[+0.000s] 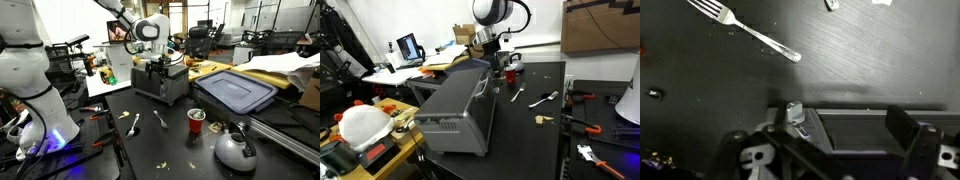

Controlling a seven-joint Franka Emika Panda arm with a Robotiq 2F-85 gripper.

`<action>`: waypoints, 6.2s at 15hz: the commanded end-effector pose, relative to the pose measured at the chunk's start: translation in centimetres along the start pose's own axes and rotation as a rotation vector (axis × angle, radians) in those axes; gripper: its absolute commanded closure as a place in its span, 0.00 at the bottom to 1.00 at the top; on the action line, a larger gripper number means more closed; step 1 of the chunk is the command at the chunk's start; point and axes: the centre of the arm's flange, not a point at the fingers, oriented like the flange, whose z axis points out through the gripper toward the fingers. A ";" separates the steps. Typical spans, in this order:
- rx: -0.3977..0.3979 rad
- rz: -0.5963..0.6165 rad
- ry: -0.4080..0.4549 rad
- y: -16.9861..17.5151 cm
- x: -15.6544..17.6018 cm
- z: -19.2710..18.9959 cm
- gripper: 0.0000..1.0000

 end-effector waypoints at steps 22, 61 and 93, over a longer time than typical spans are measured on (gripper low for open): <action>-0.141 -0.006 0.027 -2.0 1.3 3.9 0.00; -0.650 -0.017 0.066 -5.4 1.4 7.1 0.97; 0.046 0.067 -0.040 4.5 -0.6 3.8 0.00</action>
